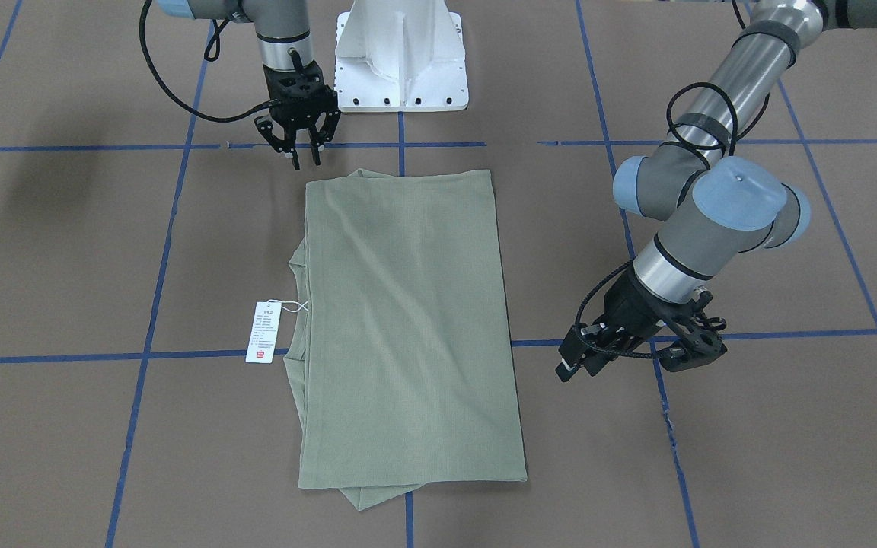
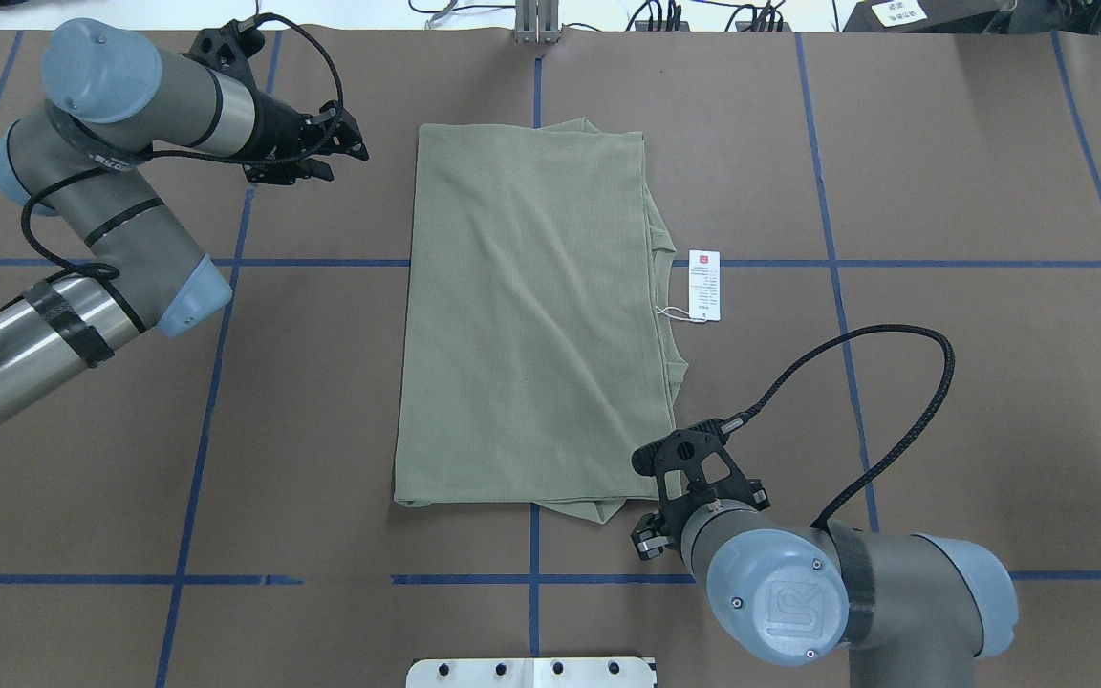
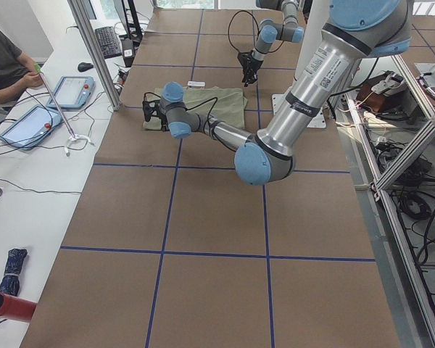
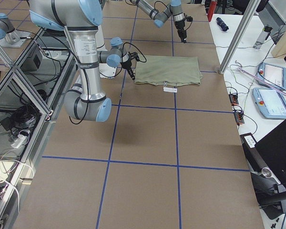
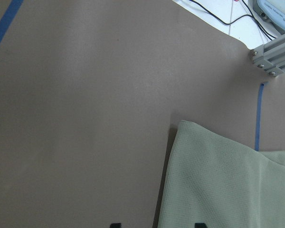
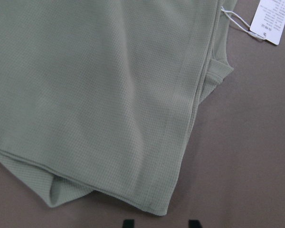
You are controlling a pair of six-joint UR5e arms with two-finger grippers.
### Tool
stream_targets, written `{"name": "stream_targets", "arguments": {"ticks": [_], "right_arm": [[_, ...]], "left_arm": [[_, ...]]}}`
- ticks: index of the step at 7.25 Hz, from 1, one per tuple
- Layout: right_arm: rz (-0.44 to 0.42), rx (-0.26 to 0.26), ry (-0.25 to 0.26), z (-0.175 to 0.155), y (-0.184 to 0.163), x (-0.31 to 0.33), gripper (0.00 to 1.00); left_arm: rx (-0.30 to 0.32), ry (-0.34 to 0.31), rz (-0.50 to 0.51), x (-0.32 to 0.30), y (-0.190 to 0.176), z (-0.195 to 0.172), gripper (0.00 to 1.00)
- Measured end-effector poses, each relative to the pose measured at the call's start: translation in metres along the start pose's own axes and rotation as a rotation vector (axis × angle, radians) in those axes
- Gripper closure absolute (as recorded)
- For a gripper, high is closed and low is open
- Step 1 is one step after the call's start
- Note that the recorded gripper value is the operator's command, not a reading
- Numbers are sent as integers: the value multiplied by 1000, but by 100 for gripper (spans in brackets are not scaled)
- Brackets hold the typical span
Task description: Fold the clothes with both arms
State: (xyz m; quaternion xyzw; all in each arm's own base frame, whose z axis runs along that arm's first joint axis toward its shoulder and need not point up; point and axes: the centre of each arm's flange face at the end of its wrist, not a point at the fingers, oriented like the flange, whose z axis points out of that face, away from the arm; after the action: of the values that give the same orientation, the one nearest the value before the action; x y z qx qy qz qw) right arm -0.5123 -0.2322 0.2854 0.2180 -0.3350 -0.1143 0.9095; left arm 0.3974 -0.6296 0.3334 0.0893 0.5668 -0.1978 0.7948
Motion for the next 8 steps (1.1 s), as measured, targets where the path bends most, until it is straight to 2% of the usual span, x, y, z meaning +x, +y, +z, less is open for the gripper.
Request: {"name": "stream_targets", "arguments": {"ticks": [1,2,4,6,7,8], "right_arm": [[33,4,-24,-10,-3,-4,0],[131,8,-47,-18,-5,-7,0],[464,4,-72,-23,-9,-16,0],[806,-8,-66,-12,-11,-27,0],[947,-9,-67,-5,-15,-34,0],[1048,-4,-66,0,-20,-36,1]], "left_arm": [[0,0,0,0,0,0,40],[0,1,0,0,0,0,40],[-1,3,1,1,0,-1,40],[-1,6,3,3,0,-3,40],[-1,9,5,4,1,-4,40],[-1,12,7,5,1,-5,40]]}}
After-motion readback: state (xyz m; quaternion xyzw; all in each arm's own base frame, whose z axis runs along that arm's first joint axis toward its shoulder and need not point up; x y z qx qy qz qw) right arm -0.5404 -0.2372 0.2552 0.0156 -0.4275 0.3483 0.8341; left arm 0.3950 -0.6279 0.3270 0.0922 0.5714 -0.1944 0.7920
